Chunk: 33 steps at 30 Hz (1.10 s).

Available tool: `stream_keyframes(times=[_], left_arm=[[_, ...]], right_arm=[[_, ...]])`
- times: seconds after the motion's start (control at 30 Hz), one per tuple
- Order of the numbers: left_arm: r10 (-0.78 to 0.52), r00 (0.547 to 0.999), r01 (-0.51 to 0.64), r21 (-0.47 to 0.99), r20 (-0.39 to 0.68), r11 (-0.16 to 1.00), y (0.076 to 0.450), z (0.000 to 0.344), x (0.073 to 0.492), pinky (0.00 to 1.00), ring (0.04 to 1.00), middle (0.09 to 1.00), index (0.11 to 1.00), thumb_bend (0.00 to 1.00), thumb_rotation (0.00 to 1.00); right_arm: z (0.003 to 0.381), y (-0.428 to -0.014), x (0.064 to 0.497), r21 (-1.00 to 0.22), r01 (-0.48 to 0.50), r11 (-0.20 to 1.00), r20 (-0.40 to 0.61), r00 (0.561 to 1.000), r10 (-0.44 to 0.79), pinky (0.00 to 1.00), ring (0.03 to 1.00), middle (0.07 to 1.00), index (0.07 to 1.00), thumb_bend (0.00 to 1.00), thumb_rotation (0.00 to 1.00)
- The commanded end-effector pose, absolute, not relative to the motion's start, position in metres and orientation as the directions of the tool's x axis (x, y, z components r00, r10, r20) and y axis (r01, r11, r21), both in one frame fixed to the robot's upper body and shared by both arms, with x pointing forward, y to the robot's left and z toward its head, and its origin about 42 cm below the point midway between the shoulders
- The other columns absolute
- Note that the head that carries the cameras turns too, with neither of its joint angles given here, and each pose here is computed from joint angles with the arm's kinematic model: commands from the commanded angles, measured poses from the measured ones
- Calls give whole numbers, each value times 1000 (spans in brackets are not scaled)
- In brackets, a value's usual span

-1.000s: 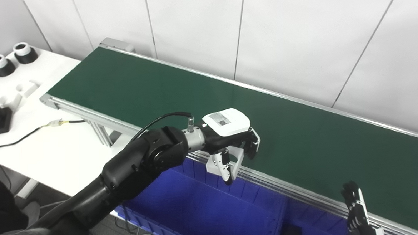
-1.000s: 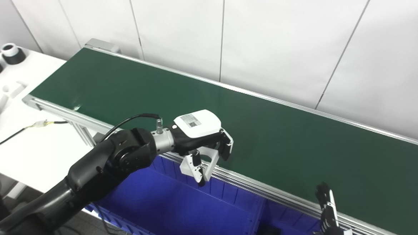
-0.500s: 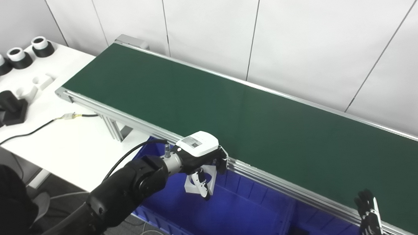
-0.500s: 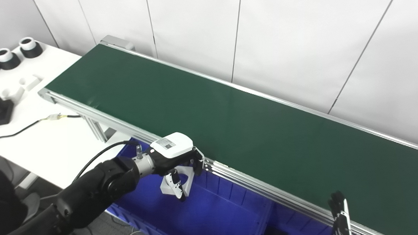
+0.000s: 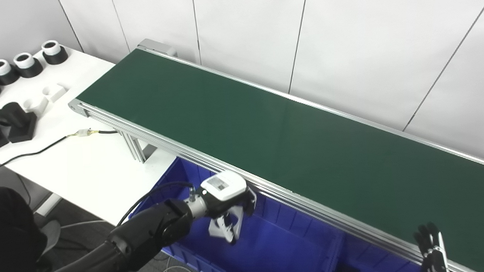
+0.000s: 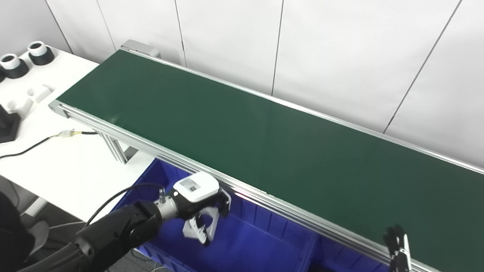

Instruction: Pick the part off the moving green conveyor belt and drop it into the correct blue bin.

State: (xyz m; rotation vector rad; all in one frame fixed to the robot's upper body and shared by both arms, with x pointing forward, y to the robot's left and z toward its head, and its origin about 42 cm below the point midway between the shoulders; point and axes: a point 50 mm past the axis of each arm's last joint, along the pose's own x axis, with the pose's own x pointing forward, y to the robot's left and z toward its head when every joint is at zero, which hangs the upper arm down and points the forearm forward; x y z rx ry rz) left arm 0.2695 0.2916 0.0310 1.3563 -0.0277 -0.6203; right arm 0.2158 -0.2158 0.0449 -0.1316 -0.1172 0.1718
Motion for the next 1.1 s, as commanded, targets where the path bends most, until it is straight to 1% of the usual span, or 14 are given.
stream_keyframes(times=[0.0, 0.17, 0.43, 0.47, 0.5, 0.53, 0.57, 0.6, 0.67, 0.73, 0.8, 0.87, 0.93, 1.07], left_arm=[[-439, 841, 366, 930, -315, 35, 303, 39, 280, 335, 393, 505, 530, 500, 0], [-422, 822, 425, 905, -383, 6, 315, 29, 276, 387, 414, 507, 521, 502, 0], [-430, 802, 455, 891, -415, -12, 318, 25, 275, 418, 424, 511, 511, 503, 0], [-430, 800, 458, 889, -419, -13, 317, 25, 275, 434, 473, 545, 502, 512, 32], [-431, 798, 460, 888, -422, -17, 317, 25, 275, 450, 517, 579, 532, 691, 104], [-433, 795, 463, 886, -425, -21, 317, 26, 275, 460, 541, 601, 575, 895, 170], [-445, 791, 458, 888, -421, -26, 318, 25, 276, 461, 544, 603, 580, 915, 177], [-455, 787, 455, 890, -417, -31, 318, 26, 276, 467, 560, 617, 596, 957, 243], [-464, 783, 449, 893, -414, -38, 318, 26, 277, 487, 585, 637, 624, 993, 375], [-466, 783, 447, 894, -412, -40, 319, 26, 277, 494, 593, 644, 634, 1000, 426], [-465, 783, 446, 894, -413, -43, 319, 27, 277, 545, 631, 658, 640, 1000, 504], [-462, 785, 445, 894, -413, -43, 319, 26, 277, 559, 637, 660, 641, 1000, 515], [-456, 790, 444, 895, -409, -34, 319, 26, 277, 558, 632, 659, 639, 1000, 500], [-459, 809, 418, 908, -367, 10, 317, 27, 277, 516, 593, 636, 621, 1000, 412]], right_arm=[[59, -213, 221, -134, -168, 977, 194, 962, 193, 1000, 960, 967, 996, 774, 1000], [60, -212, 224, -142, -172, 975, 198, 960, 198, 997, 964, 971, 994, 779, 1000], [60, -211, 225, -140, -176, 974, 200, 959, 202, 1000, 977, 975, 998, 775, 1000], [60, -211, 225, -141, -177, 974, 199, 959, 203, 1000, 975, 975, 999, 775, 1000], [60, -211, 225, -142, -178, 974, 199, 959, 204, 1000, 974, 975, 1000, 774, 1000], [60, -211, 225, -144, -178, 973, 199, 958, 205, 1000, 973, 976, 1000, 773, 1000], [61, -210, 224, -145, -178, 973, 201, 958, 206, 1000, 973, 976, 1000, 773, 1000], [61, -210, 224, -147, -179, 973, 203, 957, 207, 1000, 973, 978, 1000, 771, 1000], [62, -209, 224, -149, -180, 972, 206, 956, 208, 1000, 971, 979, 1000, 758, 1000], [62, -209, 224, -148, -180, 973, 206, 956, 208, 1000, 971, 979, 1000, 751, 1000], [62, -209, 224, -150, -179, 972, 205, 956, 208, 1000, 972, 976, 1000, 748, 1000], [61, -209, 224, -153, -179, 972, 204, 956, 209, 1000, 972, 976, 1000, 747, 1000], [61, -209, 224, -152, -180, 972, 201, 957, 209, 1000, 974, 976, 1000, 744, 1000], [60, -209, 225, -151, -179, 972, 199, 958, 208, 1000, 969, 972, 1000, 744, 1000]])
